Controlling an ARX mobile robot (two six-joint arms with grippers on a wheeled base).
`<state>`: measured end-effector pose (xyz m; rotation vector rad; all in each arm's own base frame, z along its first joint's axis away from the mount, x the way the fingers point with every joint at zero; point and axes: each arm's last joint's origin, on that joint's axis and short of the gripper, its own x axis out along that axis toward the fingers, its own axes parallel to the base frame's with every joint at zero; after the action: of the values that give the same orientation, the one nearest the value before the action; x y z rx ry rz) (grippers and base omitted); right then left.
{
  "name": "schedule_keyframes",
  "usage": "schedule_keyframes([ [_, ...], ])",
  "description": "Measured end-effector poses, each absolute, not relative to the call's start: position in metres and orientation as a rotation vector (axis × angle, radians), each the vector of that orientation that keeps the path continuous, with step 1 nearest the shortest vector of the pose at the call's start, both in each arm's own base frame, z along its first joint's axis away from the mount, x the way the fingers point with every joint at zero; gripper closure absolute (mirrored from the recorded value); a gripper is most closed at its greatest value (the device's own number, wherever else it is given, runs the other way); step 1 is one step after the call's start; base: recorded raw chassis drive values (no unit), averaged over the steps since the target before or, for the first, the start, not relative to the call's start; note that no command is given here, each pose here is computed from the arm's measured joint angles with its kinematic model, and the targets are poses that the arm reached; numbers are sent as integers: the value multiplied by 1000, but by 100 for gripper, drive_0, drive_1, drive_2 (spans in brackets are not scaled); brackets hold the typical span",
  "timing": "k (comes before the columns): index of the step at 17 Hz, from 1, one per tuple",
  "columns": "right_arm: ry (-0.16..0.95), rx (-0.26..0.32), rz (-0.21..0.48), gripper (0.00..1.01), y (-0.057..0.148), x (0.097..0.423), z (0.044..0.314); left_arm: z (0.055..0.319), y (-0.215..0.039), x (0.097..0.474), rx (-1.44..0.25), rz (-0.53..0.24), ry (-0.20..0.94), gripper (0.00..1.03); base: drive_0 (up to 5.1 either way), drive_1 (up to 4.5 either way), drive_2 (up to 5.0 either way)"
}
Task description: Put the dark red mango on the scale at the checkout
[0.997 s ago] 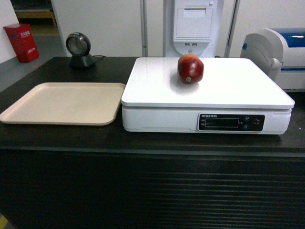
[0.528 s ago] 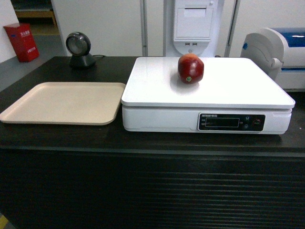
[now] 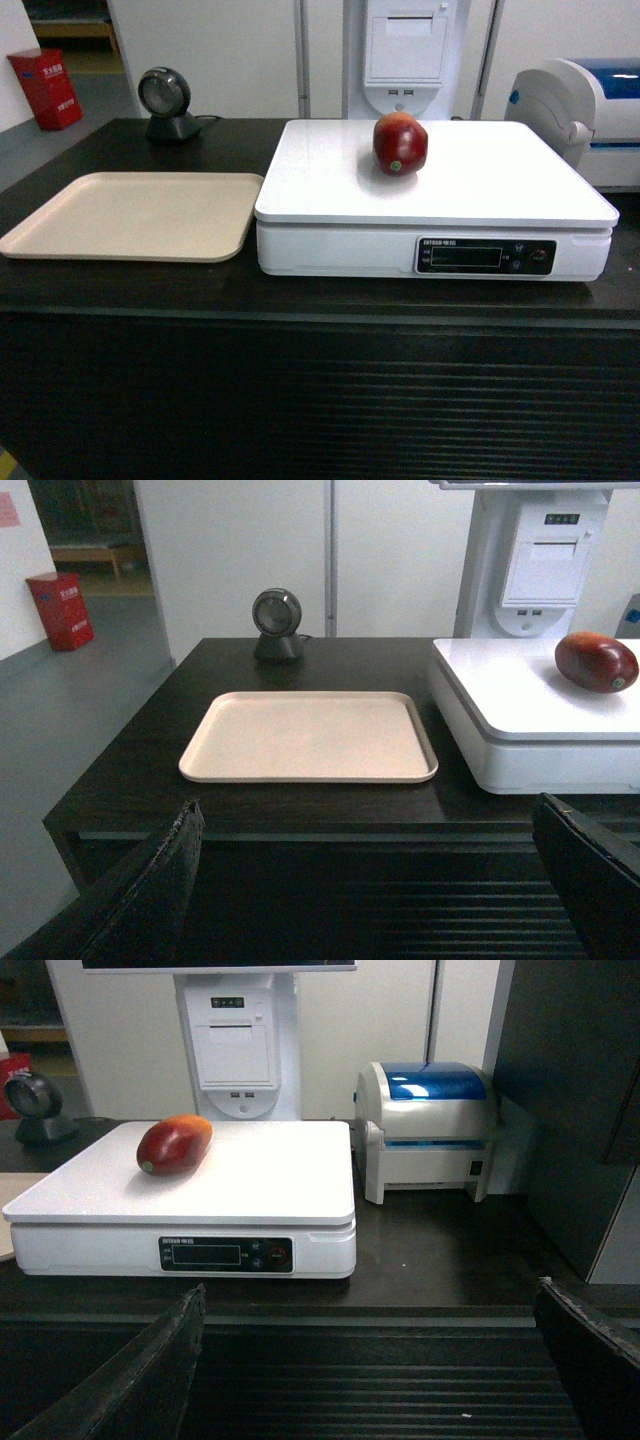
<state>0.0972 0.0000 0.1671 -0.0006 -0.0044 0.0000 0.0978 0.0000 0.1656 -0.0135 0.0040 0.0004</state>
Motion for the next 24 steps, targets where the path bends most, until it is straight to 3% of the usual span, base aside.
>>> schedule_keyframes([
  [24, -4, -1, 0, 3, 0, 97, 167, 166, 0, 98, -13, 0, 4, 5, 0, 0, 0],
])
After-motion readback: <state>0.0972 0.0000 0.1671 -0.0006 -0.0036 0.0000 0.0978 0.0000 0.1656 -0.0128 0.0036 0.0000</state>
